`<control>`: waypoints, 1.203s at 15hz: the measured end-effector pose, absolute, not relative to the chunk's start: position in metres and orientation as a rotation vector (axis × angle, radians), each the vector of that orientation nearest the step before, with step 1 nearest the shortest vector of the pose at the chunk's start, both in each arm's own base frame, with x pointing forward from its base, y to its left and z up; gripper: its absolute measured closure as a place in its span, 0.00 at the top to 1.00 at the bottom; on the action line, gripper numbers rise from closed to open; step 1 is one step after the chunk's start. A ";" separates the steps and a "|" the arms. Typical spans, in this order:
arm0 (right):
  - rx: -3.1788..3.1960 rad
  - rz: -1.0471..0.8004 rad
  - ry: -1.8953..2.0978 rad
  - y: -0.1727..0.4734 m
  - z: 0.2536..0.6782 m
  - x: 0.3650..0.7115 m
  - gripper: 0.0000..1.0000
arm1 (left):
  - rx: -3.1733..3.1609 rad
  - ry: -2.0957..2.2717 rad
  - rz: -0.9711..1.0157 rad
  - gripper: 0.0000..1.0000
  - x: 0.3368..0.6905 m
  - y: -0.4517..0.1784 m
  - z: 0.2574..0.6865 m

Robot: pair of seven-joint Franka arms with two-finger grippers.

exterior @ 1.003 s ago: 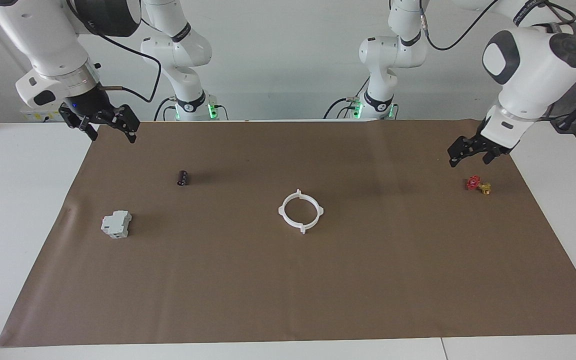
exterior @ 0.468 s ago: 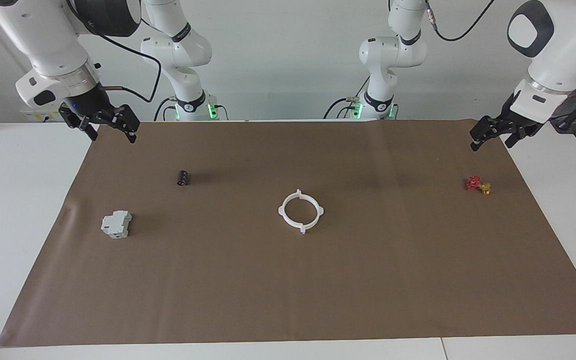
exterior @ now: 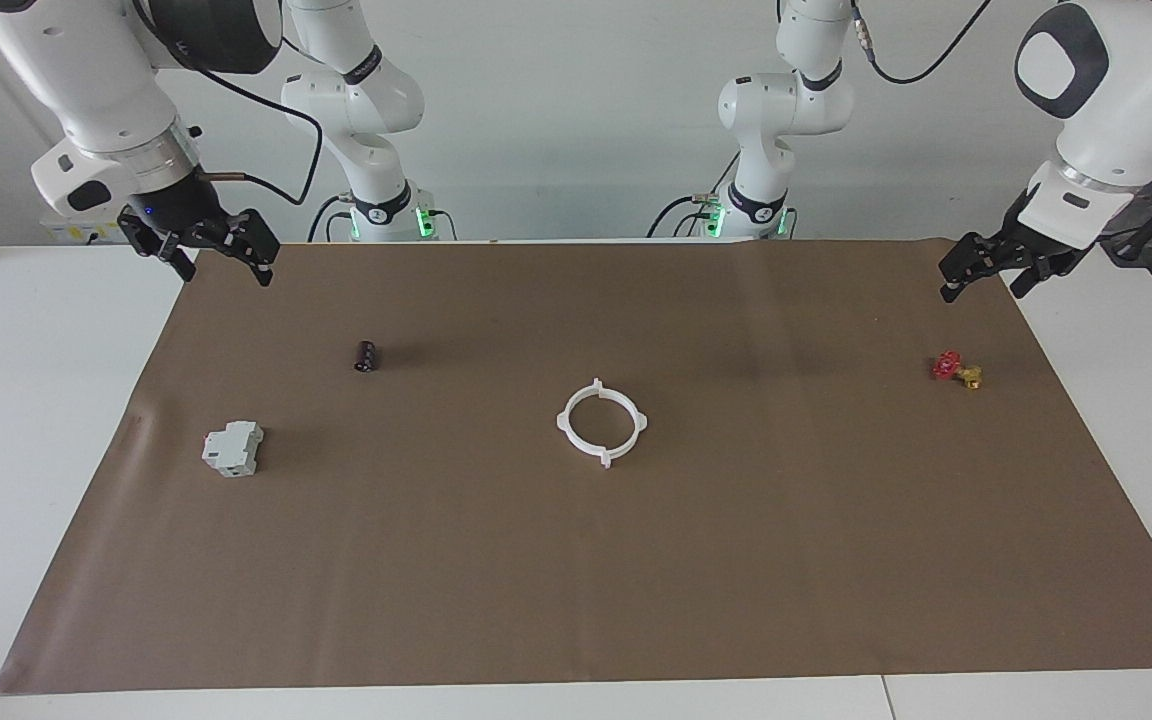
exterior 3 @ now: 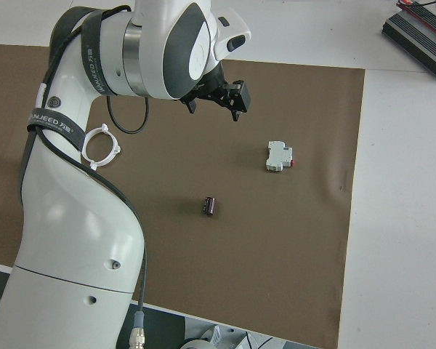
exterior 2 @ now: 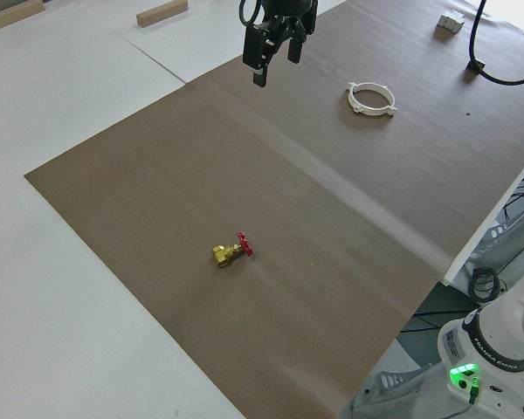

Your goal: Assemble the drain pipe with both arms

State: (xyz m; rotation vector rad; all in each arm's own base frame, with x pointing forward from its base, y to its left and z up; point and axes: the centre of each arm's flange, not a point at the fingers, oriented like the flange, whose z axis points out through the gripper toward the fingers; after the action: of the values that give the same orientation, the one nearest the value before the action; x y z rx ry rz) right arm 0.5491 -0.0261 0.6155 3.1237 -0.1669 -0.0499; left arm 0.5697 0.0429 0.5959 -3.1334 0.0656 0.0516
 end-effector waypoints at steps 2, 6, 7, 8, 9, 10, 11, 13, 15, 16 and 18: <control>3.124 -0.050 -0.167 -0.026 0.615 0.549 1.00 | -3.134 0.072 0.057 1.00 0.569 0.043 0.596; 3.124 -0.050 -0.167 -0.026 0.615 0.549 1.00 | -3.137 0.076 0.056 1.00 0.562 0.043 0.604; 3.124 -0.050 -0.167 -0.026 0.615 0.549 1.00 | -3.138 0.077 0.053 1.00 0.559 0.044 0.606; 3.124 -0.050 -0.167 -0.026 0.615 0.549 1.00 | -3.140 0.078 0.048 1.00 0.556 0.044 0.609; 3.124 -0.050 -0.167 -0.026 0.615 0.549 1.00 | -3.141 0.078 0.045 1.00 0.553 0.044 0.611; 3.124 -0.050 -0.167 -0.026 0.615 0.549 1.00 | -3.142 0.080 0.045 1.00 0.551 0.043 0.613; 3.124 -0.050 -0.167 -0.026 0.615 0.549 1.00 | -3.144 0.083 0.044 1.00 0.548 0.042 0.616; 3.124 -0.050 -0.167 -0.026 0.615 0.549 1.00 | -3.145 0.087 0.037 1.00 0.543 0.040 0.621; 3.124 -0.050 -0.167 -0.026 0.615 0.549 1.00 | -3.146 0.087 0.029 1.00 0.541 0.039 0.625; 3.124 -0.050 -0.167 -0.026 0.615 0.549 1.00 | -3.146 0.086 0.026 1.00 0.541 0.039 0.626; 3.124 -0.050 -0.167 -0.026 0.615 0.549 1.00 | -3.146 0.083 0.024 1.00 0.539 0.035 0.628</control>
State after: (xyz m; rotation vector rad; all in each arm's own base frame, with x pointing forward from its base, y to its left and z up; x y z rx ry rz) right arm 0.5491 -0.0261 0.6155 3.1237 -0.1669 -0.0499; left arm 0.5394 0.0350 0.6280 -3.1464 0.0835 0.0237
